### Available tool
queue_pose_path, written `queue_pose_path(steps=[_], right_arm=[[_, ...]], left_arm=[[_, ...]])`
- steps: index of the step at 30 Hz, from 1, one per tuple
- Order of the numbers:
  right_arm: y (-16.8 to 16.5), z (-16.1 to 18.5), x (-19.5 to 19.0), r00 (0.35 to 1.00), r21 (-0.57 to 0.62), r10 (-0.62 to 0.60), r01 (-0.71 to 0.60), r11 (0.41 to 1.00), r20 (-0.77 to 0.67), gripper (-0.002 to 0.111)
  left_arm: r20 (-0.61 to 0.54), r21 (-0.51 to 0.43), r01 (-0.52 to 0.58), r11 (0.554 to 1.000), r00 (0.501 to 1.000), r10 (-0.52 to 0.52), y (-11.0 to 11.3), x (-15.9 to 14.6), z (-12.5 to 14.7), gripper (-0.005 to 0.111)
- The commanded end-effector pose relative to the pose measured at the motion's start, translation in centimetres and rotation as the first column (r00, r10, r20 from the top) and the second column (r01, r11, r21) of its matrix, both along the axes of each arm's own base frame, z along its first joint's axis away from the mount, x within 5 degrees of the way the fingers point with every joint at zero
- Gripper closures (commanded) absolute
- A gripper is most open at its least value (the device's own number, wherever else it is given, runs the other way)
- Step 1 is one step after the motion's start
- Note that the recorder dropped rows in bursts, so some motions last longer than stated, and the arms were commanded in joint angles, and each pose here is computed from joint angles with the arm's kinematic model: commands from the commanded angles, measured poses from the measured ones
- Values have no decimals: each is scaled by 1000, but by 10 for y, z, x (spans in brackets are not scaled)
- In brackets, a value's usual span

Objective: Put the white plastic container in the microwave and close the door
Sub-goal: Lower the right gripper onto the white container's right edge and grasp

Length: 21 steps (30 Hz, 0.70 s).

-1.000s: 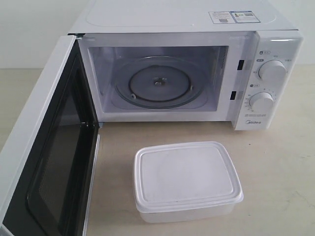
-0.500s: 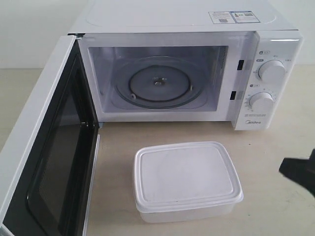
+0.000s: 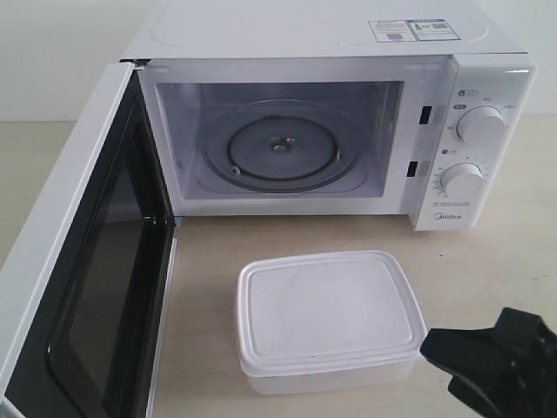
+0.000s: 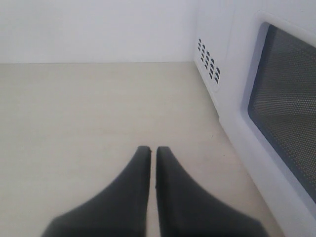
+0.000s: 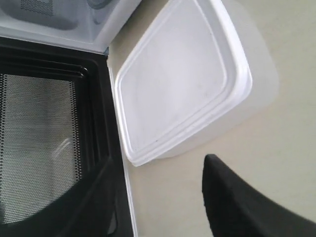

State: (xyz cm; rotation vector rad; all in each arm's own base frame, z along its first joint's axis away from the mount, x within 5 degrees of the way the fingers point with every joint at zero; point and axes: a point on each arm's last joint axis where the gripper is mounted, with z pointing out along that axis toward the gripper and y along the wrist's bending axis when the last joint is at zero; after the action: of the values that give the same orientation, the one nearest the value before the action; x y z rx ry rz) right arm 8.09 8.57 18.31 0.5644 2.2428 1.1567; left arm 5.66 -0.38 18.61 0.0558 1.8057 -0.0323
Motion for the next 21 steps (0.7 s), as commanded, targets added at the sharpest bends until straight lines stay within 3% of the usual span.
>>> queue_pose_path(steps=[1, 6, 11, 15, 21], right_arm=[[10, -11, 1, 999, -54, -17, 15, 998, -33, 60], [24, -19, 1, 999, -54, -24, 22, 998, -38, 60], [38, -21, 6, 999, 42, -40, 40, 998, 0, 60], [47, -39, 8, 995, 29, -66, 68, 997, -81, 60], [66, -53, 15, 994, 142, -76, 86, 986, -75, 60]], left_arm=[[3, -13, -5, 1000, 1000, 5, 0, 0, -1, 102], [3, -13, -5, 1000, 1000, 5, 0, 0, -1, 102], [3, -13, -5, 1000, 1000, 5, 0, 0, -1, 102], [3, -13, -5, 1000, 1000, 5, 0, 0, -1, 102], [3, -13, -5, 1000, 1000, 5, 0, 0, -1, 102]])
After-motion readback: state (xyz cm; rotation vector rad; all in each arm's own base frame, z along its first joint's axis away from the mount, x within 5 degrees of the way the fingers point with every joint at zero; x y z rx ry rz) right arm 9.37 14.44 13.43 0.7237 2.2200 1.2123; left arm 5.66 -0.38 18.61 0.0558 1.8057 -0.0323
